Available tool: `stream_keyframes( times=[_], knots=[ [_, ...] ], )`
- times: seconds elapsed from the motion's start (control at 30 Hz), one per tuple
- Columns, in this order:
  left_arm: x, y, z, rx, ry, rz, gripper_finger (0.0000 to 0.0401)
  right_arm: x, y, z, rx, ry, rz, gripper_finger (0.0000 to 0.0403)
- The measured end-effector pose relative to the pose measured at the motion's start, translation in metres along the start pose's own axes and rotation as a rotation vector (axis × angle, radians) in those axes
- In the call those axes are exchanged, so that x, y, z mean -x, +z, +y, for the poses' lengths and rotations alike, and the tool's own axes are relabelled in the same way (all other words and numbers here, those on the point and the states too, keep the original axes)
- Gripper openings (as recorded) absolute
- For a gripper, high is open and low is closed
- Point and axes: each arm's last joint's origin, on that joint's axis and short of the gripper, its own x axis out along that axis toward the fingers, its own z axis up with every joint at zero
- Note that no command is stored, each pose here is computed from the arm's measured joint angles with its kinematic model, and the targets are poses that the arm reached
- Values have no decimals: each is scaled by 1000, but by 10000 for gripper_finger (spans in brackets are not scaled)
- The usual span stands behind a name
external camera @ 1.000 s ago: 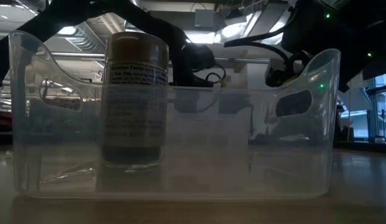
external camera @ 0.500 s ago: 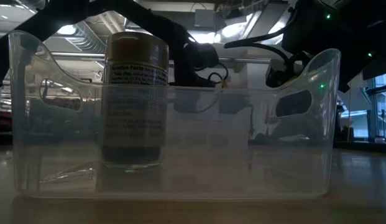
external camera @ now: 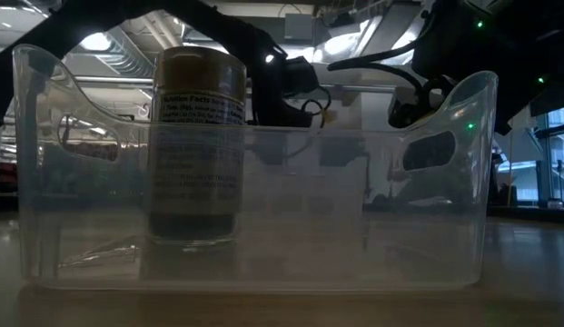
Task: Sort spices by type
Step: Put the left black seasoning can into the white bin, then put the left gold seasoning bottle into the bottom transparent bin
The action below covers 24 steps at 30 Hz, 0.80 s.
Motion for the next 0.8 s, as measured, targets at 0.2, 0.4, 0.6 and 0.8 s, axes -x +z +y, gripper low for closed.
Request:
stream_keyframes(
  times=[0.2, 0.4, 0.6, 0.8],
  knots=[
    [-2, -7, 6, 30, -65, -33, 324, 0, 0, 0, 0, 4, 1, 225],
    [23, -6, 6, 20, -56, -59, 324, 0, 0, 0, 1, 3, 1, 225],
    [85, -4, 0, 105, -40, -142, 324, 0, 0, 0, -1, 6, 2, 225],
    [151, -14, -25, 200, -130, -175, 324, 0, -1, 2, -3, 68, 24, 225]
  ],
)
